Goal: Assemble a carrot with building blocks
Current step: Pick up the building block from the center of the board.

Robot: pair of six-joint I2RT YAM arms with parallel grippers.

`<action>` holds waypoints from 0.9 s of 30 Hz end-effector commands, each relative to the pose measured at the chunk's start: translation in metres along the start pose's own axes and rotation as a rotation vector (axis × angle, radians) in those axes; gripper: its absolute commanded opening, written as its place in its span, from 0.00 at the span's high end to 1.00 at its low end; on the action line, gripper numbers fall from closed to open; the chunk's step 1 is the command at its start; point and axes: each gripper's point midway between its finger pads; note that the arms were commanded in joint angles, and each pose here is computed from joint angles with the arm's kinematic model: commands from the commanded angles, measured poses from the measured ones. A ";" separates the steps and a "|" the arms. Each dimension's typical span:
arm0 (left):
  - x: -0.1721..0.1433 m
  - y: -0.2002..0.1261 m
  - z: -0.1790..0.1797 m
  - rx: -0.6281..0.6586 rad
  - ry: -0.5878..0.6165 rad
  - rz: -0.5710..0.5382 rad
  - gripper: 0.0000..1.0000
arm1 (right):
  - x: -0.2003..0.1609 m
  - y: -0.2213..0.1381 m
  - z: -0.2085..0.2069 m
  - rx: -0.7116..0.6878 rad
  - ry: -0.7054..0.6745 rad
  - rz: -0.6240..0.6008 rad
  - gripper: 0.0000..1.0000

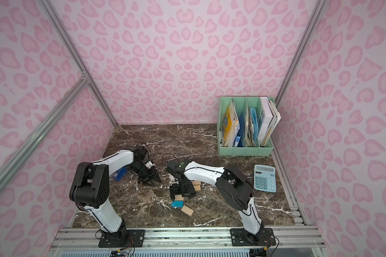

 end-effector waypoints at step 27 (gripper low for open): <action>-0.019 0.000 0.008 -0.014 0.017 0.055 0.56 | 0.031 -0.009 -0.002 -0.218 0.020 -0.102 0.41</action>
Point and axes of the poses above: each gripper's point midway between its finger pads, its own y axis out along the fingers, its own z axis along the line the jaws close on, x = y × z, and after that the axes turned 7 degrees about y, right-handed
